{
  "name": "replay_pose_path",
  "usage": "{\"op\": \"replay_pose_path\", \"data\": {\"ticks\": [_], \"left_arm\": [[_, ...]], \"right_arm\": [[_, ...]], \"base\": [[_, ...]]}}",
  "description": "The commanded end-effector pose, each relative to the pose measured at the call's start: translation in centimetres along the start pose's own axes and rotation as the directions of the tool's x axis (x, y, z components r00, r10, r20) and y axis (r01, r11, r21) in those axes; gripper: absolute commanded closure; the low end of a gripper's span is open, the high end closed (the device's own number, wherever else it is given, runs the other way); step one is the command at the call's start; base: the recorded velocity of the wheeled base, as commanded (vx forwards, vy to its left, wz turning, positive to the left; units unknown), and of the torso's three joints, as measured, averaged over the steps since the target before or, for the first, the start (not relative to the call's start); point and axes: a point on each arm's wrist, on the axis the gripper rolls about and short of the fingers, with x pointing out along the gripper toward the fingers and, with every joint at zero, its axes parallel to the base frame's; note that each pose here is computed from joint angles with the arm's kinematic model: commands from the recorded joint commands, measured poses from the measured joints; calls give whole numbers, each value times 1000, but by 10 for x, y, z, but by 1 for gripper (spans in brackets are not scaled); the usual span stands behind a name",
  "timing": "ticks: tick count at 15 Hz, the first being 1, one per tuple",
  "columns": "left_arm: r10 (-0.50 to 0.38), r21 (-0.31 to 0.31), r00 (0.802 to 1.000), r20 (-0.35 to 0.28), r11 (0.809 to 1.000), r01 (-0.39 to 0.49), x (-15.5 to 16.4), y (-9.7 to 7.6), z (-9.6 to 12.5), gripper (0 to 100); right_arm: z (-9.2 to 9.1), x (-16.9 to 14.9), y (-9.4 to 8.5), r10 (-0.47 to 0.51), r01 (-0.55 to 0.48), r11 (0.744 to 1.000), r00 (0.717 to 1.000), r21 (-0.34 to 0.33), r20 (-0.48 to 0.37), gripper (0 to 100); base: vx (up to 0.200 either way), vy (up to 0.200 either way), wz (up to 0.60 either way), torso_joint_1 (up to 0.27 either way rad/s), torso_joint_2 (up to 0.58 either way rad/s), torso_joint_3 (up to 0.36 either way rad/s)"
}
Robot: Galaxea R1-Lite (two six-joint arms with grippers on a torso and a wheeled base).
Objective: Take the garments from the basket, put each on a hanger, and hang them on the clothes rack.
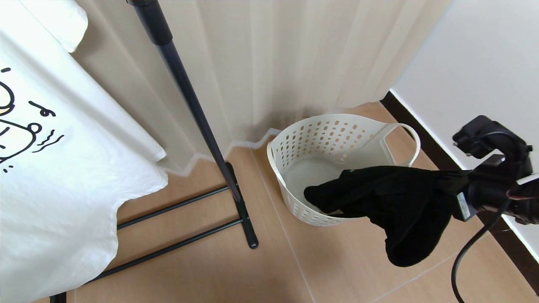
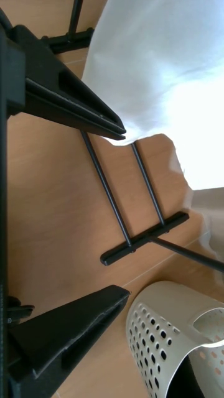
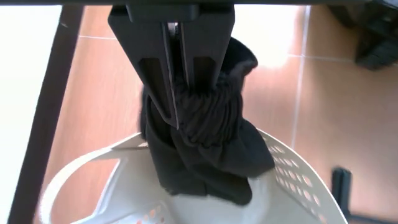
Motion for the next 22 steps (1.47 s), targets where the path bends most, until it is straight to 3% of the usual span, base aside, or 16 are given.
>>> {"op": "replay_pose_path", "data": {"ticks": [1, 5, 14, 22], "left_arm": [[0, 0, 1000, -1, 1000, 0, 0, 0, 0, 0], [-2, 2, 1000, -1, 1000, 2, 0, 0, 0, 0], [-2, 0, 1000, -1, 1000, 2, 0, 0, 0, 0], [-2, 2, 1000, -1, 1000, 2, 0, 0, 0, 0]], "right_arm": [[-5, -41, 0, 4, -9, 999, 994, 41, 110, 100], [-13, -59, 2, 0, -14, 995, 989, 96, 147, 100], [-13, -63, 2, -6, -10, 995, 987, 97, 158, 100], [-15, -54, 3, 7, -19, 995, 992, 97, 125, 100]], "base": [[0, 0, 0, 0, 0, 0], [0, 0, 0, 0, 0, 0], [0, 0, 0, 0, 0, 0], [0, 0, 0, 5, 2, 174]]}}
